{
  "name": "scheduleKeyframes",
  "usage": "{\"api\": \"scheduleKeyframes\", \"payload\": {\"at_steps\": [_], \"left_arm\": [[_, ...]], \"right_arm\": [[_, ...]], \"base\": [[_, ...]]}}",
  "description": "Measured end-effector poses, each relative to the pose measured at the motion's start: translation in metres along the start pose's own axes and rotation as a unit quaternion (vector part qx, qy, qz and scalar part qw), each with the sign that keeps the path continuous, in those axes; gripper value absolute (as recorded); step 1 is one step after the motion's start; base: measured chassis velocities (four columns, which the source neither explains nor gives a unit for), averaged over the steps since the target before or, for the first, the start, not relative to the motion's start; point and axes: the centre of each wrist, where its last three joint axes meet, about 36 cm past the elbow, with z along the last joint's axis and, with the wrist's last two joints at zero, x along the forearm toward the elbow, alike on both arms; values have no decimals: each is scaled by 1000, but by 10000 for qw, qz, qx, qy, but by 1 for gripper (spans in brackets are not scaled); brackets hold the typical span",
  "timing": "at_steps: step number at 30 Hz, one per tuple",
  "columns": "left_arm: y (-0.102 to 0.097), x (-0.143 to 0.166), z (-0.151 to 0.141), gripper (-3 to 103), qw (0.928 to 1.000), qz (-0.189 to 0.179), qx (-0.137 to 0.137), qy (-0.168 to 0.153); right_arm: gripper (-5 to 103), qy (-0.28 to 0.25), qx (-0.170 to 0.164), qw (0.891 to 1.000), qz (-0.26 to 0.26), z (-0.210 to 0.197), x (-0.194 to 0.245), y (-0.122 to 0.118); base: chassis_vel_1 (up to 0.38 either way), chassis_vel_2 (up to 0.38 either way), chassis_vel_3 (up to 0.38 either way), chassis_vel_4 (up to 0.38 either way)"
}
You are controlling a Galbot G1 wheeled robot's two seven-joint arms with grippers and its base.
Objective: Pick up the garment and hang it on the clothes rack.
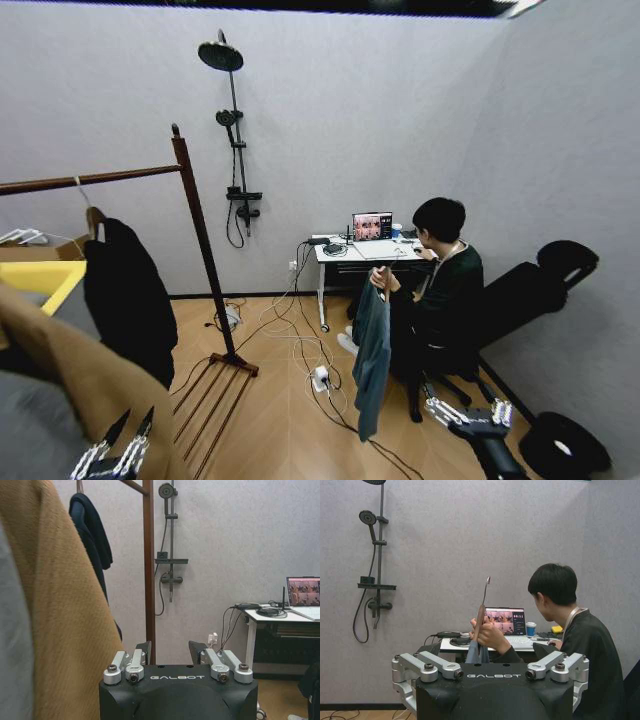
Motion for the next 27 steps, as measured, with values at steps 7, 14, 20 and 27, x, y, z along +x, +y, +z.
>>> {"api": "scheduleKeyframes", "payload": {"at_steps": [7, 14, 20, 27], "left_arm": [[0, 0, 0, 46, 10000, 1, 0, 0], [0, 0, 0, 46, 10000, 1, 0, 0], [0, 0, 0, 46, 10000, 2, 0, 0], [0, 0, 0, 46, 10000, 0, 0, 0]], "right_arm": [[100, 4, 6, 10000, 34, 0, 0, 0], [100, 19, 10, 9999, 139, -1, -2, -3], [100, -62, -16, 9989, 459, -5, -11, -4], [100, -82, -31, 9983, 580, -6, -14, -4]], "base": [[-228, 225, 207, -223], [-224, 234, 242, -221], [-190, 190, 209, -200], [-16, 40, 40, 5]]}}
